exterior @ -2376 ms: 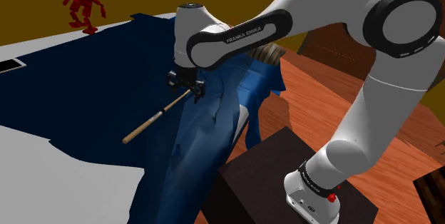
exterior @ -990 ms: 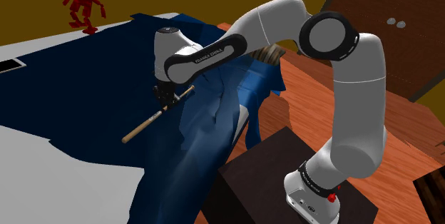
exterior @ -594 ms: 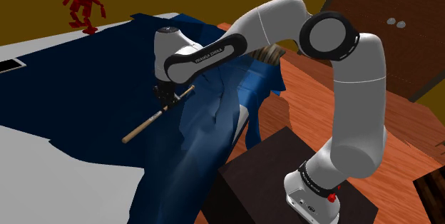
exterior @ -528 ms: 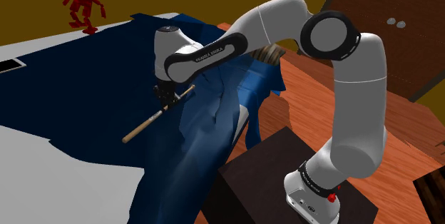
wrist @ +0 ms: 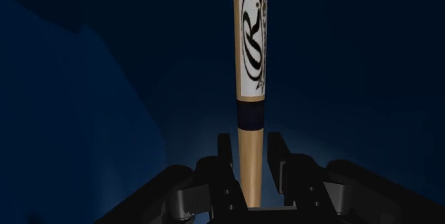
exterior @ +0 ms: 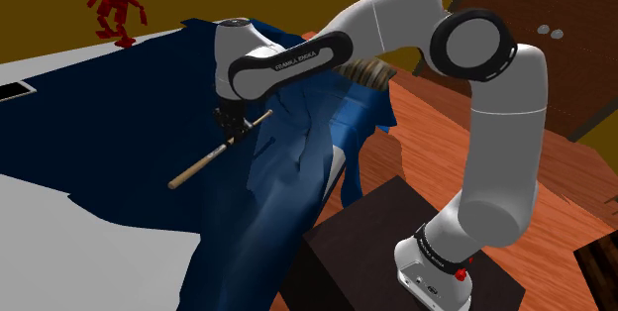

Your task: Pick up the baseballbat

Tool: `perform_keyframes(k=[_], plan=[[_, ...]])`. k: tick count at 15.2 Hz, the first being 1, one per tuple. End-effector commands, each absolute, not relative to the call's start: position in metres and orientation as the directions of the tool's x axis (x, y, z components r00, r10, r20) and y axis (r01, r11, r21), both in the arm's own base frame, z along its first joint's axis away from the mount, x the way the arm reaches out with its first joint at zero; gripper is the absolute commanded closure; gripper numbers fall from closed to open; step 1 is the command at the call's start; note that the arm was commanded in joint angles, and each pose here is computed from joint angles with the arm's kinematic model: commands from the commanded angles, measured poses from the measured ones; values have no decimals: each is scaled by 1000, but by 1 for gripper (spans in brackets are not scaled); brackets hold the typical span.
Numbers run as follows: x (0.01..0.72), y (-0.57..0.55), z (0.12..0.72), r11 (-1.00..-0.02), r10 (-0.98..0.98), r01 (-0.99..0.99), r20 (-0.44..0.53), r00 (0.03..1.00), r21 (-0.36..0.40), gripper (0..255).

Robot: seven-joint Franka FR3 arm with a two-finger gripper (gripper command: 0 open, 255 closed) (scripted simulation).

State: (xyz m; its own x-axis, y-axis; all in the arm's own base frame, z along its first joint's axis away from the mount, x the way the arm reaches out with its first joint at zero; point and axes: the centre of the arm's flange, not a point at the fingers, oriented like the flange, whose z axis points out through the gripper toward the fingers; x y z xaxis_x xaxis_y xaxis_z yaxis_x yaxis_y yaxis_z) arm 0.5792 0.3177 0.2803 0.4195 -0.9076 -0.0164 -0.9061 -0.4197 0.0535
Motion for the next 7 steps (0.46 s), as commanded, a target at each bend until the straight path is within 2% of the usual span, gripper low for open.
perform_keyframes(k=[1,7], plan=[[579,318,291,-420,-908,-906,-16,419,54,255],[579,318,313,-420,-908,-906,-16,419,54,255]])
